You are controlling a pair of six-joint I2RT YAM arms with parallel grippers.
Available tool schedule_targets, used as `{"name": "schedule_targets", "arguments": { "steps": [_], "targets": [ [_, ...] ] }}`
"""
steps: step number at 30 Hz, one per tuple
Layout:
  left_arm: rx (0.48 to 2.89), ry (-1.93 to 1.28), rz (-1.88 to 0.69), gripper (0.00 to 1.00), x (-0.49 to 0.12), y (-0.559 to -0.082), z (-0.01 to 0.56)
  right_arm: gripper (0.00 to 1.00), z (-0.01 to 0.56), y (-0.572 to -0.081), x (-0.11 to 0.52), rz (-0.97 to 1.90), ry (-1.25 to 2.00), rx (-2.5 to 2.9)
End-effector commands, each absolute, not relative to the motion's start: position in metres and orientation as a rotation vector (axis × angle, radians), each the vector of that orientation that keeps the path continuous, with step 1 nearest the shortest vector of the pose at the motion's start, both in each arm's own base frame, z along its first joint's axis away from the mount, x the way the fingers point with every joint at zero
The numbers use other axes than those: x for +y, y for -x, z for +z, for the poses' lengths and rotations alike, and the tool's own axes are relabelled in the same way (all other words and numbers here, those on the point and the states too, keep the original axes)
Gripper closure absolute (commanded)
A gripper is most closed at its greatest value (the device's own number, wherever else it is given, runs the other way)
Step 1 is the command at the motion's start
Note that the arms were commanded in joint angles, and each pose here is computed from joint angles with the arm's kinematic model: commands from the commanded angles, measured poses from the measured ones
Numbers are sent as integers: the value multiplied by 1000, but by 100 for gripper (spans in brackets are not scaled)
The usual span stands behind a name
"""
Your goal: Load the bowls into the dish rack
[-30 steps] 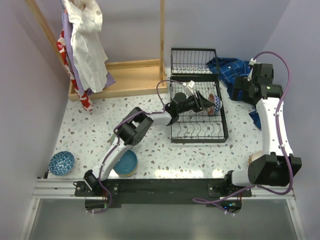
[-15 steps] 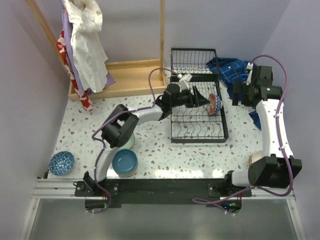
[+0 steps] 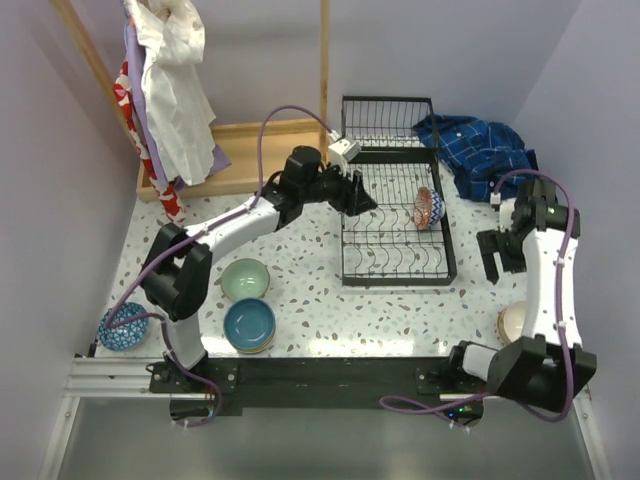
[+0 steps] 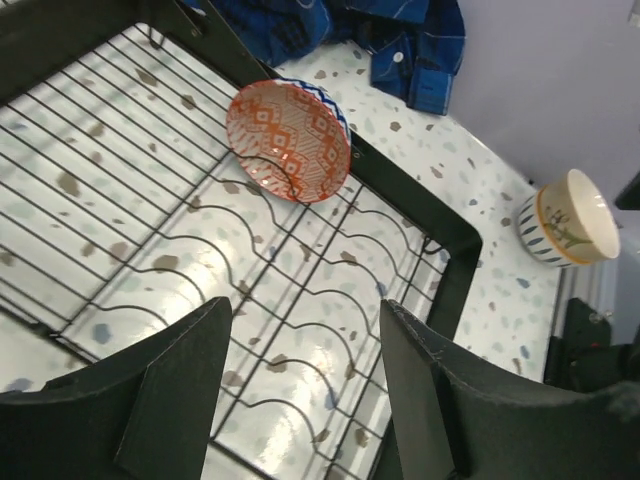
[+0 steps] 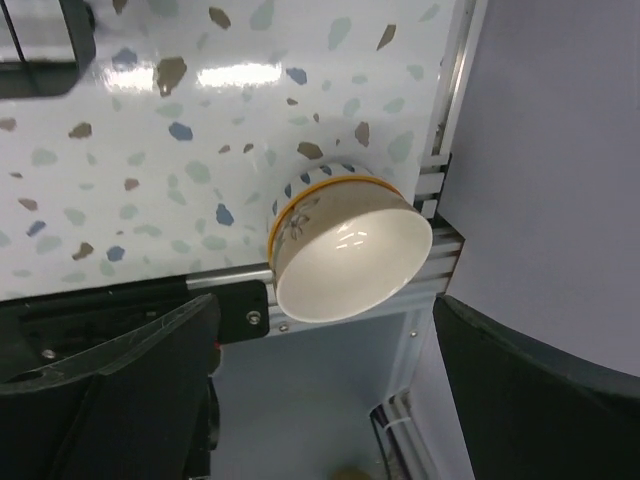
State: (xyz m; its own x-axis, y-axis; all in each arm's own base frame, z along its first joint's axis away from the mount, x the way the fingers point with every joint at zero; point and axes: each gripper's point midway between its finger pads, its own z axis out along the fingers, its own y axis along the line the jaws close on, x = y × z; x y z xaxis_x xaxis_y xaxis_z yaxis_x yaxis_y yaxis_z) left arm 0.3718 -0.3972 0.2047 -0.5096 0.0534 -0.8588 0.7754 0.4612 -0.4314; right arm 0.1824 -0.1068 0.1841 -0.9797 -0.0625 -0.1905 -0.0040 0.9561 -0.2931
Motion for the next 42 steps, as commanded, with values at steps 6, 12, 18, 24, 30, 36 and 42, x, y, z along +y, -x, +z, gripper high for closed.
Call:
{"name": "schedule_targets", "arguments": {
  "steps": [6, 12, 18, 24, 30, 36, 42],
  "targets": [
    [1757, -793, -800, 34, -351, -399, 242, 8, 162, -114, -108, -475, 389, 3036],
    [1758, -821, -751, 34, -343, -401, 251, 8, 142, -105, -99, -359, 431, 3081],
    [1758, -832, -712, 34, -338, -403, 258, 12, 112, -101, -95, -272, 431, 3112],
    [1727, -849, -682, 34, -336, -408, 265, 17, 89, -99, -98, -231, 380, 3144],
    [1726, -844, -672, 34, -335, -409, 264, 20, 79, -100, -103, -263, 390, 3141],
    [1723, -839, -651, 34, -332, -410, 263, 27, 72, -100, -103, -240, 415, 3150],
    [1723, -844, -638, 34, -332, -412, 261, 33, 67, -101, -104, -210, 429, 3160]
  ]
}}
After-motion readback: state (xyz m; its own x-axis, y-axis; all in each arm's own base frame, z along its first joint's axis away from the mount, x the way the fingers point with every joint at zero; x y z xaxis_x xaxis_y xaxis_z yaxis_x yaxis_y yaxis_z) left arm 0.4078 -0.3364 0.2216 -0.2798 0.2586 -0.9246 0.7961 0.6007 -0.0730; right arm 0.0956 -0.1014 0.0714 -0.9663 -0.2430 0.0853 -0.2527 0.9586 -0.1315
